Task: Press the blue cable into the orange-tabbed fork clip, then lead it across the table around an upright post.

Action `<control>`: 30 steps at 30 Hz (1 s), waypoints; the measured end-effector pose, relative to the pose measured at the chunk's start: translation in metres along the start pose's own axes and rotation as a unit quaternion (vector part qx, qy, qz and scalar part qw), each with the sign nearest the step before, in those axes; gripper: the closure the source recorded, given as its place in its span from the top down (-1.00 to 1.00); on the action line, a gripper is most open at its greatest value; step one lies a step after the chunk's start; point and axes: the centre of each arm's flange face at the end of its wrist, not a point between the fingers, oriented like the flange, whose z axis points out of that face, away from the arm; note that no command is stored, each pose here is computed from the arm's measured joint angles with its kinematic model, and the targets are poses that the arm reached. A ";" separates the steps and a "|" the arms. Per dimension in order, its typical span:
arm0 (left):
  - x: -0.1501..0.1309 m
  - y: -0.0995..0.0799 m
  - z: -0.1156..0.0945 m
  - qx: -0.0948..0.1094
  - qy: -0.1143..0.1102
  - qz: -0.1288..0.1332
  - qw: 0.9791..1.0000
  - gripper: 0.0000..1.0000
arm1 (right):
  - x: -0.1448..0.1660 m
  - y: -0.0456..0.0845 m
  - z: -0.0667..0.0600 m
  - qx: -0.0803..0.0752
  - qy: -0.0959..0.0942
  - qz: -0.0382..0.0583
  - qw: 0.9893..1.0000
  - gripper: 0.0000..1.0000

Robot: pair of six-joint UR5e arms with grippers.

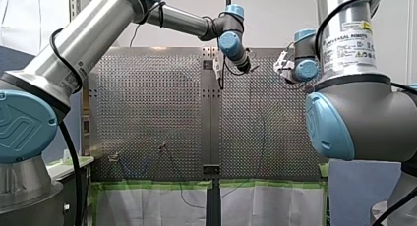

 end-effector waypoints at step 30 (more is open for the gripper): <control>-0.028 -0.008 -0.022 0.073 0.035 -0.059 0.995 0.98 | 0.045 -0.049 -0.017 0.095 0.019 -0.009 0.995 -1.00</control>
